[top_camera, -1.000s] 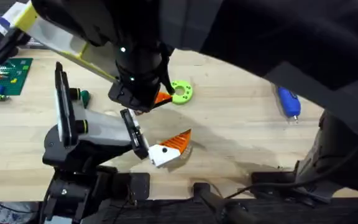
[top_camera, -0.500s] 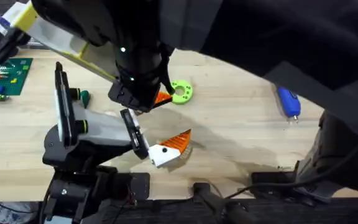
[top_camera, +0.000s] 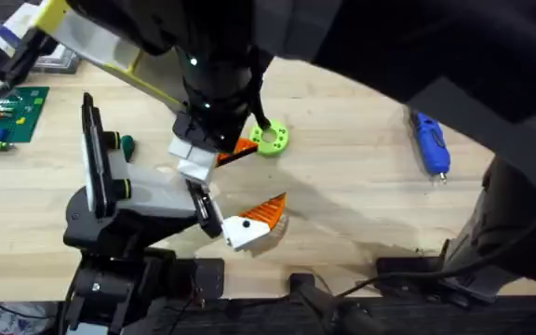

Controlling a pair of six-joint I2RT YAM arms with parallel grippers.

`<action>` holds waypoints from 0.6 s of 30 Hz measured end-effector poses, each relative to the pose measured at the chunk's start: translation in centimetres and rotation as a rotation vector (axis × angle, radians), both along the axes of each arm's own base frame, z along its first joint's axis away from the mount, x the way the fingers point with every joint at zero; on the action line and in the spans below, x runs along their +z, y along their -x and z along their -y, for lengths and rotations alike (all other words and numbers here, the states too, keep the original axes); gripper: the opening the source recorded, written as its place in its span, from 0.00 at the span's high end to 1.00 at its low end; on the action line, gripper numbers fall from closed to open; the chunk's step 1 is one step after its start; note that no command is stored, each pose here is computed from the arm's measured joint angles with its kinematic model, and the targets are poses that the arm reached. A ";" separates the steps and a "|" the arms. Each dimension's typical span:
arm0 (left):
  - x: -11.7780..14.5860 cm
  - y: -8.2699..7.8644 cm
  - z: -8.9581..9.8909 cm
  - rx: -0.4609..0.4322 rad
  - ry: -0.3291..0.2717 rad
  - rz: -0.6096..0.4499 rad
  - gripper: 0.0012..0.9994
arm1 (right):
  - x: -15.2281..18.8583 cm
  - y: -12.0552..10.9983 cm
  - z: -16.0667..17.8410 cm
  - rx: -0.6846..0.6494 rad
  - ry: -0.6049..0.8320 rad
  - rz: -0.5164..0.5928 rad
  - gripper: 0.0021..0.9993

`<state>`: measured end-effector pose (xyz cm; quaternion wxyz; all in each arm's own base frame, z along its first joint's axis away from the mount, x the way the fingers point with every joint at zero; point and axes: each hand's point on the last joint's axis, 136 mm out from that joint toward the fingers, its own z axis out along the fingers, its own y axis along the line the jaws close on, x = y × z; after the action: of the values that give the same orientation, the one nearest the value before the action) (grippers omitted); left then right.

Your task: Pick up the gripper from the table and insert it into the empty holder that is missing its gripper. Then pick up a screw, insert it into the mounting hole, and use the screwdriver to tighten it. Finally, clean up the table by picking up the vegetable and placing it into the bucket.

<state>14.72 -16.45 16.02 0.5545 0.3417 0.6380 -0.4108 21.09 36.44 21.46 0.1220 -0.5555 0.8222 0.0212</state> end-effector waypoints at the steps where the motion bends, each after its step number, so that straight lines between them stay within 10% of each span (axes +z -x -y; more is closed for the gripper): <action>1: 0.0 0.0 0.0 0.000 0.000 0.000 0.01 | 0.0 0.0 0.0 0.000 -0.001 0.000 0.01; 18: 0.0 0.0 0.0 -0.002 -0.001 0.003 0.01 | 8.3 0.6 3.5 -0.035 -0.204 0.065 0.01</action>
<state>14.70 -16.46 16.03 0.5550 0.3433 0.6369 -0.4104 20.50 32.94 29.74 0.2047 -0.5262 0.8210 0.0845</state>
